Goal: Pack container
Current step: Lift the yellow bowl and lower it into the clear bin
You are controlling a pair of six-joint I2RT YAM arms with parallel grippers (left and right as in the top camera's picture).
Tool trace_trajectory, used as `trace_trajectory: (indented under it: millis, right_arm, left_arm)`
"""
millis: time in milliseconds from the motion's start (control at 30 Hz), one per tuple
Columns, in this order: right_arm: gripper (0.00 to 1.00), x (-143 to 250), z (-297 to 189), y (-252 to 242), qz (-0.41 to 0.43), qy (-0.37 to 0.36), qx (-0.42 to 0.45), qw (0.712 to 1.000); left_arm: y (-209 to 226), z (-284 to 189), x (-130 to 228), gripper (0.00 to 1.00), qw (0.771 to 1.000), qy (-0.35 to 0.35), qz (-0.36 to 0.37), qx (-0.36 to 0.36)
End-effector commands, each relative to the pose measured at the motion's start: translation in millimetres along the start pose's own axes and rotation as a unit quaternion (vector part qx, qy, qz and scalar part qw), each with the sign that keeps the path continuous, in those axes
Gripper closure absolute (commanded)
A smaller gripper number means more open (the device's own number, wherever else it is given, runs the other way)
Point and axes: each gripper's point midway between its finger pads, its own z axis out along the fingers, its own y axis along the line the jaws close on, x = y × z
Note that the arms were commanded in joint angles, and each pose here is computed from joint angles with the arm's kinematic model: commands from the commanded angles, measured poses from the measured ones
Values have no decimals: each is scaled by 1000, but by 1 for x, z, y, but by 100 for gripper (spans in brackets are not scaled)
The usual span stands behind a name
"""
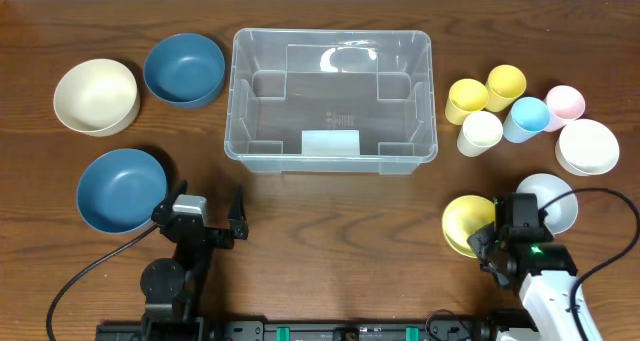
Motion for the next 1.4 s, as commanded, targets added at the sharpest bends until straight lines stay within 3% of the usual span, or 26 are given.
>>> trace_trajectory:
  millis: [0,300,500,700,1133,1367]
  right_arm:
    - [99,0,-16,20,-54,22,-35,998]
    - [99,-27,-103,67,-160,-20,-128,979]
    - [99,-37,-183,110,-279,-73,-226,930]
    - [99,-50,-232,160,-352,-105,-256,894]
    - [98,-55,-198,295,-448,-90,-215,863]
    - [99,-59,-160,345,-509,-142,-173,831]
  left_arm:
    - [1,1,17,2,1000,26,-1,1]
    - [1,1,17,2,1000,26,-1,1]
    - [1,1,17,2,1000,26,-1,1]
    - [1,1,17,2,1000,26,-1,1]
    - [1,1,17,2,1000,26,-1,1]
    - [1,1,17,2,1000,26,-1,1]
